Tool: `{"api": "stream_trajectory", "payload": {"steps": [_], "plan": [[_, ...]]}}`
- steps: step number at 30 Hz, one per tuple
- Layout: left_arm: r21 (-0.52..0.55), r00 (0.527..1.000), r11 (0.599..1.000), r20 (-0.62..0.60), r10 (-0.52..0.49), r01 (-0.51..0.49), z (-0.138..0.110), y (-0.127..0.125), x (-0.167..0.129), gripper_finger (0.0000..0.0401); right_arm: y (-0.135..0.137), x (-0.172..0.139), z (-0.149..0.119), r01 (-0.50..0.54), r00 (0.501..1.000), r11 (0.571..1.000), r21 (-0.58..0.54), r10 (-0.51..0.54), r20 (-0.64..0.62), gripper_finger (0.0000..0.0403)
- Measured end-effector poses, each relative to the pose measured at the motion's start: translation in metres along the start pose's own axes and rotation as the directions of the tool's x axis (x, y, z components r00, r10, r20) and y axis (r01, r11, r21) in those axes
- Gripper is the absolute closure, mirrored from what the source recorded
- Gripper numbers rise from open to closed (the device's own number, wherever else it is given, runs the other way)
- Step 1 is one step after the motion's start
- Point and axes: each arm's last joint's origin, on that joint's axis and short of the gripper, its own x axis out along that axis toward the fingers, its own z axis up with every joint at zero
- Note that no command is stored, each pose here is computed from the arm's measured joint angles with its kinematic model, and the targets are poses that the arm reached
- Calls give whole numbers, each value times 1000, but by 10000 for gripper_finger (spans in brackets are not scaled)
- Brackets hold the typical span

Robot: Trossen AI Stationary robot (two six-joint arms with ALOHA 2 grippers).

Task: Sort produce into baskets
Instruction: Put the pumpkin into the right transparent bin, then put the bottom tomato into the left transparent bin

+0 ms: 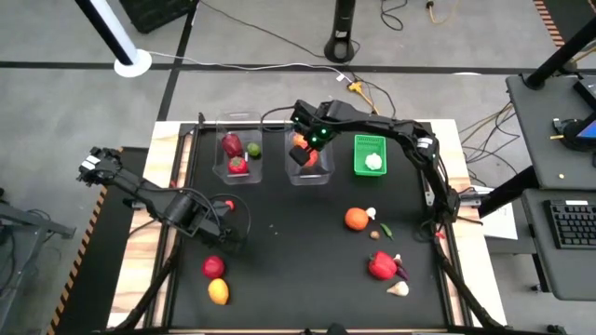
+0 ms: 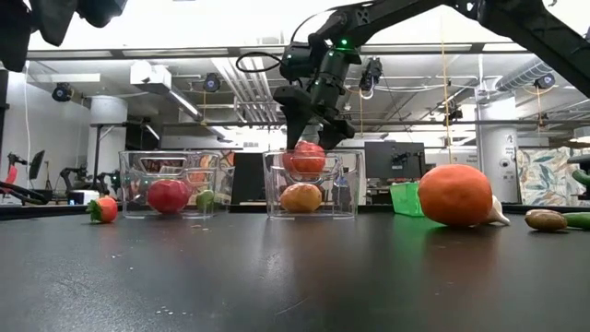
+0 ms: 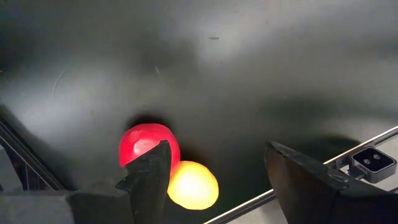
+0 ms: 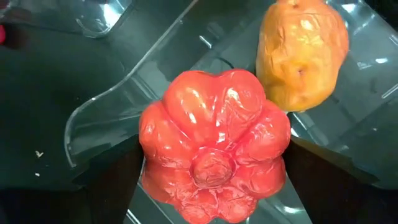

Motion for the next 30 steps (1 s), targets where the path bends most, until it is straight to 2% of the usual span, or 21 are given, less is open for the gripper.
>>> {"api": "stream_trajectory", "payload": {"steps": [5,11,18,23,30], "plan": [[0,1000,1000,2,0,0,0,0,0,161,-1,0,0,-12,1000,1000,-28,12,-6,34],[0,1000,1000,3,1,-1,0,0,0,161,-2,3,-2,-1,1000,999,-48,0,-20,6],[-15,1000,1000,-12,2,-2,-1,0,0,161,-5,0,-3,33,999,999,-35,-34,-16,6],[-64,1000,998,-28,8,-10,-1,1,0,161,-1,-32,-4,11,999,999,-49,-8,54,7],[-242,996,966,-29,81,-86,-7,6,4,161,9,-90,-12,-2,979,997,-79,18,204,7]]}}
